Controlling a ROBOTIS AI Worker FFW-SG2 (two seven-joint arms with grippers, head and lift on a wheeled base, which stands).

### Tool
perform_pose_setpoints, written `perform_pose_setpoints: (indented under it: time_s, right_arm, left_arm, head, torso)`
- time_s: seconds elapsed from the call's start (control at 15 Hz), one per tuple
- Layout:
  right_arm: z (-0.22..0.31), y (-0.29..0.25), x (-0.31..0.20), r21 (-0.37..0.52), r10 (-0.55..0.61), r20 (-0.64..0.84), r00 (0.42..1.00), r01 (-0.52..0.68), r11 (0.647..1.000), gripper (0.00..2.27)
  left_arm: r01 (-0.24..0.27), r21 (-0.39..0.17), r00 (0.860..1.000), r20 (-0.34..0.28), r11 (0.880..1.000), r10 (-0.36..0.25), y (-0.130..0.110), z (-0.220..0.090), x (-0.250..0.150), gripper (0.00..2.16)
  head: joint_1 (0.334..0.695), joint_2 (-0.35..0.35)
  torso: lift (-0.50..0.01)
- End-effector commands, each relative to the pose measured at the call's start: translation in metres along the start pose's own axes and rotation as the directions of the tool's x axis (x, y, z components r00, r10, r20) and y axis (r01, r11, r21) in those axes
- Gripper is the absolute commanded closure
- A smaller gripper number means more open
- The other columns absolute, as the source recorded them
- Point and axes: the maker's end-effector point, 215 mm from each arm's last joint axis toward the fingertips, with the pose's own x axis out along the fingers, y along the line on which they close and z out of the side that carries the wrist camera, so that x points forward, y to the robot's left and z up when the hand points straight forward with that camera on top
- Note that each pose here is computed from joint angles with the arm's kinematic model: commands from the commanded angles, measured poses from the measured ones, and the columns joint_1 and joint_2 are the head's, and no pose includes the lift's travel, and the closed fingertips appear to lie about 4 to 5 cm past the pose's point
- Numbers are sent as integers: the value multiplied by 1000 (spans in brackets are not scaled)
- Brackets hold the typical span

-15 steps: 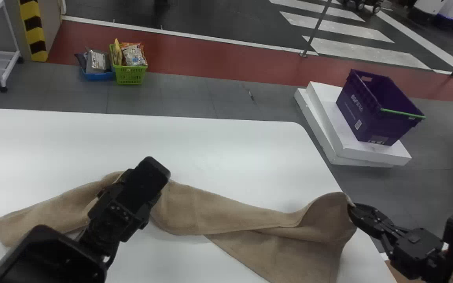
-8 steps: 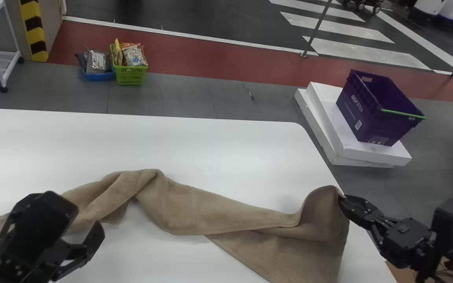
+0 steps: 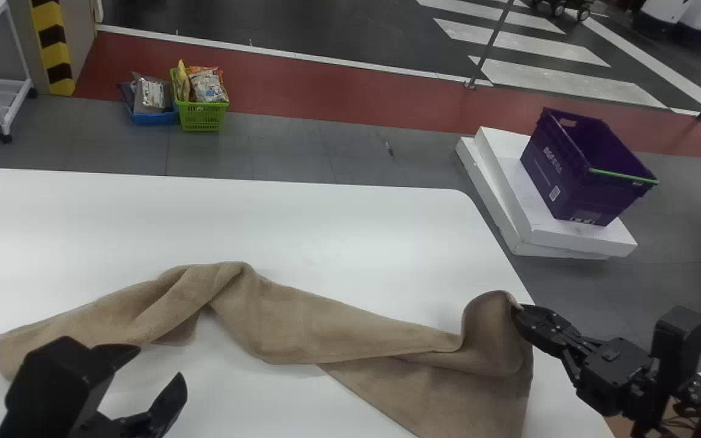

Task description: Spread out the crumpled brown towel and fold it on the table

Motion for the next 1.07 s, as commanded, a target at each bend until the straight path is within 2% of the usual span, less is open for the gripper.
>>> perform_pose_setpoints:
  time_s: [0.0,0.13,0.33,1.0]
  right_arm:
    - [-2,-2,-4,0,-2,1,1000,2,1000,1949]
    - [-1,-3,-5,-4,-3,4,1000,3,1000,1949]
    - [-5,-1,-3,0,1,0,1000,-1,1000,1949]
    - [-4,-4,-4,-6,-5,-3,1000,5,1000,1949]
  left_arm:
    - [38,1,999,10,999,-38,-24,3,7,599]
    - [21,23,998,62,1000,-22,-29,18,18,599]
    - [-10,42,997,75,999,7,-26,22,40,599]
    - [2,79,999,39,997,-5,-27,16,86,603]
  head:
    - [695,-350]
    - [695,-350]
    - [695,-350]
    - [695,-350]
  torso:
    - [-127]
    - [-127]
    - [-127]
    - [-127]
